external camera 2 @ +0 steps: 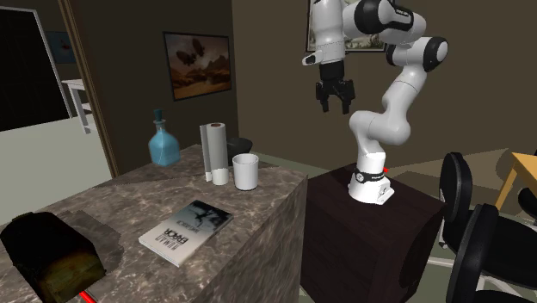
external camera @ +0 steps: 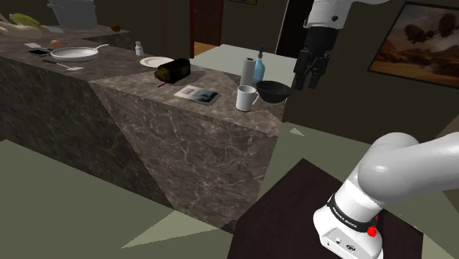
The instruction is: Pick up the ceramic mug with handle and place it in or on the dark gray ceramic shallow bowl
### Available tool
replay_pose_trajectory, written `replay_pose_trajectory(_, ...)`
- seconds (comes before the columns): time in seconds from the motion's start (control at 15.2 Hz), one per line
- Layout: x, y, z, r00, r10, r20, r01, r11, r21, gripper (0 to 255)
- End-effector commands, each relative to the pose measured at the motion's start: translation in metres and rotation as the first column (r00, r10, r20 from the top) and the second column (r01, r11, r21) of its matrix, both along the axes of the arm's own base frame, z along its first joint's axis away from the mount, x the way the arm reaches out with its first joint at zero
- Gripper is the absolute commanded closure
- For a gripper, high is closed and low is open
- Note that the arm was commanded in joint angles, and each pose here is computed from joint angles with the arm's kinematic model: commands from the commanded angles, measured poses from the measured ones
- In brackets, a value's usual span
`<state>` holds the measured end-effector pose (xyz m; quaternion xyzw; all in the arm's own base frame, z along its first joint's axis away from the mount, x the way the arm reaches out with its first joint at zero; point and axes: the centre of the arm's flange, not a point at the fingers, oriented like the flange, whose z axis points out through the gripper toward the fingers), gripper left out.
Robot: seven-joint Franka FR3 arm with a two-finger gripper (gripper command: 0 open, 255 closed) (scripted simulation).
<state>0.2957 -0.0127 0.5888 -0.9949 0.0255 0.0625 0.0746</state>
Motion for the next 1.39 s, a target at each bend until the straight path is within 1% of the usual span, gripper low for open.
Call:
replay_pose_trajectory(0.0,0.000,0.000,0.000,1.000,0.000,0.000,0.000,1.000,0.000,0)
replay_pose_trajectory(0.66,0.109,-0.007,-0.056,0.999,-0.002,0.047,0.006,0.996,-0.088,0)
replay_pose_trajectory(1.32,0.221,-0.020,-0.106,0.996,0.000,0.093,0.016,0.984,-0.175,0)
